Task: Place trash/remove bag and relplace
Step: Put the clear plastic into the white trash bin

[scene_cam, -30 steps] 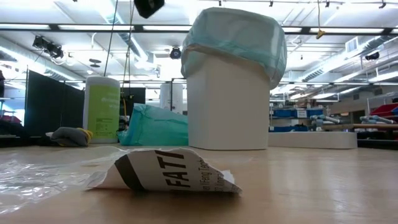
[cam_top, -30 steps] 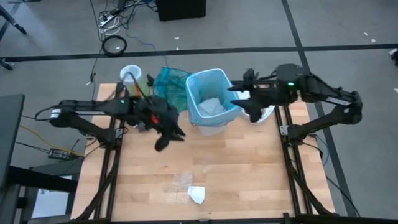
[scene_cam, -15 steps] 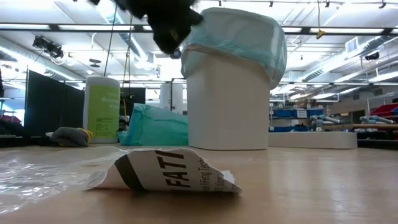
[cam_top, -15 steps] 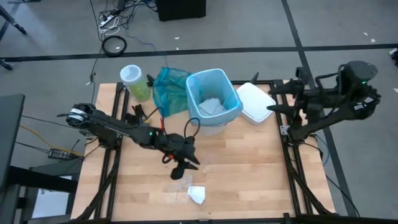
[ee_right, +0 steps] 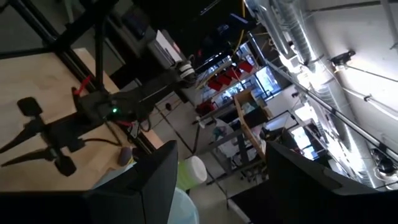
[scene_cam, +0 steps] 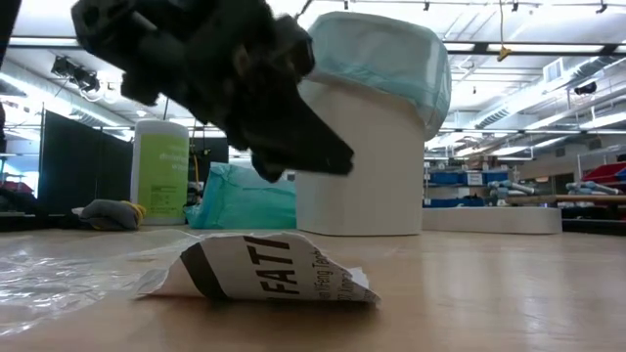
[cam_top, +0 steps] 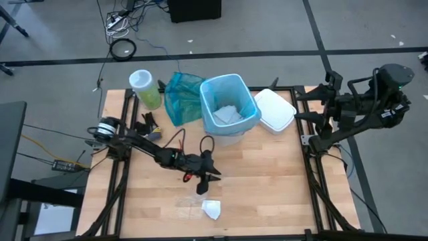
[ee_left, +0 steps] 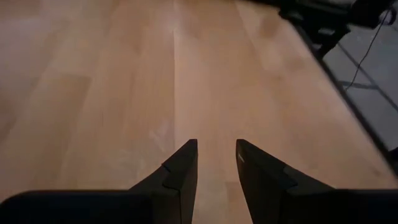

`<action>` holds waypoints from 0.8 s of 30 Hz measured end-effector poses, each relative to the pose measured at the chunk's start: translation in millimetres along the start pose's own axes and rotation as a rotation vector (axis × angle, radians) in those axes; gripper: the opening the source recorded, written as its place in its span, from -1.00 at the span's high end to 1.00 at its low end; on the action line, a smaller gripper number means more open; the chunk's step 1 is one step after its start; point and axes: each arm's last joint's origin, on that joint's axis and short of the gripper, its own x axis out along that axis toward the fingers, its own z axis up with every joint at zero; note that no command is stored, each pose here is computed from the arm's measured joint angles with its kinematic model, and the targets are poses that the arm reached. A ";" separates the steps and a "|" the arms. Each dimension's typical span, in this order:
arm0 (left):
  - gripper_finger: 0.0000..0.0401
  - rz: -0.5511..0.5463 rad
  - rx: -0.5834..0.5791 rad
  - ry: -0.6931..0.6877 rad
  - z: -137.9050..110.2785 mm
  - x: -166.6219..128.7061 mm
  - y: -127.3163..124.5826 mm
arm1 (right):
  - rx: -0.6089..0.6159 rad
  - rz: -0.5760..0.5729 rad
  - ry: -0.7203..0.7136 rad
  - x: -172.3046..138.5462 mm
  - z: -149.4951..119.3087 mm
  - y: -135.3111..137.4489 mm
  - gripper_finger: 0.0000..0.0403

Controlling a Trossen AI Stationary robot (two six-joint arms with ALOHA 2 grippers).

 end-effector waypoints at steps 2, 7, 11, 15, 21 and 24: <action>0.40 0.028 0.002 0.007 -3.0 7.8 1.3 | 0.001 0.019 0.005 -0.6 -0.1 0.5 -0.13; 0.40 0.103 0.026 0.036 -13.2 19.2 6.0 | 0.018 0.053 0.012 -1.0 -0.1 1.4 -0.13; 0.40 0.143 0.077 0.065 -21.9 24.4 9.5 | 0.018 0.083 0.021 -1.1 -0.4 2.3 -0.13; 0.40 0.126 0.102 0.131 -34.3 29.6 12.3 | 0.027 0.094 0.023 -1.1 -0.3 2.6 -0.14; 0.55 0.130 0.083 0.296 -35.6 33.9 15.7 | 0.056 0.127 0.009 -1.1 1.7 4.0 -0.14; 0.87 0.113 0.057 0.361 -30.5 35.0 20.4 | 0.061 0.143 -0.027 -1.4 5.3 5.0 -0.14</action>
